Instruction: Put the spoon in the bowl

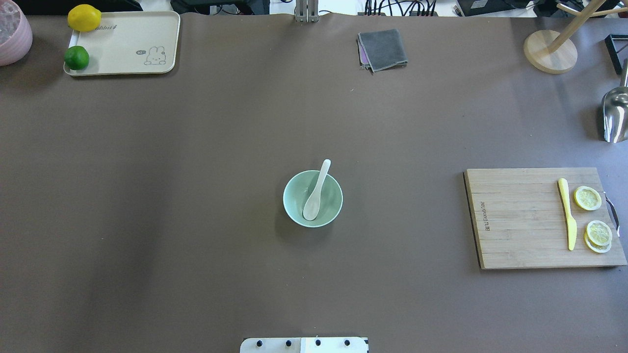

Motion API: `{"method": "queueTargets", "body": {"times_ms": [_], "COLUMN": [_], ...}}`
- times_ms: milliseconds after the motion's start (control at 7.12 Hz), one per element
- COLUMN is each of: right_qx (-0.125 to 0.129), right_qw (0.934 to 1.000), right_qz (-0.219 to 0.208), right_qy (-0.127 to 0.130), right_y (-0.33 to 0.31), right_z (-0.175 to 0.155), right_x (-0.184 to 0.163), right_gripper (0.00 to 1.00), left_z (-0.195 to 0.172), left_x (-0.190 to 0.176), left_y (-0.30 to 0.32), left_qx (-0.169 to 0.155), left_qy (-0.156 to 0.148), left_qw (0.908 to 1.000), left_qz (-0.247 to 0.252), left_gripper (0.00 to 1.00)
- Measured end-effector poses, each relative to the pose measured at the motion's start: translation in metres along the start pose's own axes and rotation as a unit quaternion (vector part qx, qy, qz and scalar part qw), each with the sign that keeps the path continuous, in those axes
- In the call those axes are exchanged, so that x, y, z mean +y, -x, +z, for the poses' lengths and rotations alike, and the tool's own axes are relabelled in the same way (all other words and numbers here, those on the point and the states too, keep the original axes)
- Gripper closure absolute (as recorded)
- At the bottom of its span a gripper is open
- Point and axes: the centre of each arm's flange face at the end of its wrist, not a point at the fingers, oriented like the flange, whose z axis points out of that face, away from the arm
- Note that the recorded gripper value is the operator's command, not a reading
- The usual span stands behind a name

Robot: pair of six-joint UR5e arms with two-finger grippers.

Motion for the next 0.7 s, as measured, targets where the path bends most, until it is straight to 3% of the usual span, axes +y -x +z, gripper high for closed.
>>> {"method": "queueTargets", "body": {"times_ms": [702], "right_qx": [-0.010], "right_qw": [0.9999], "right_qz": [0.003], "right_qy": [-0.003], "right_y": [0.005], "right_z": [-0.001], "right_x": [-0.004], "right_gripper": [0.00], "left_z": [0.002], "left_x": [-0.028], "left_y": [-0.007], "left_qx": [-0.007], "left_qy": [-0.016], "left_qw": [0.9995], "left_qz": [0.027], "left_gripper": [0.02]}}
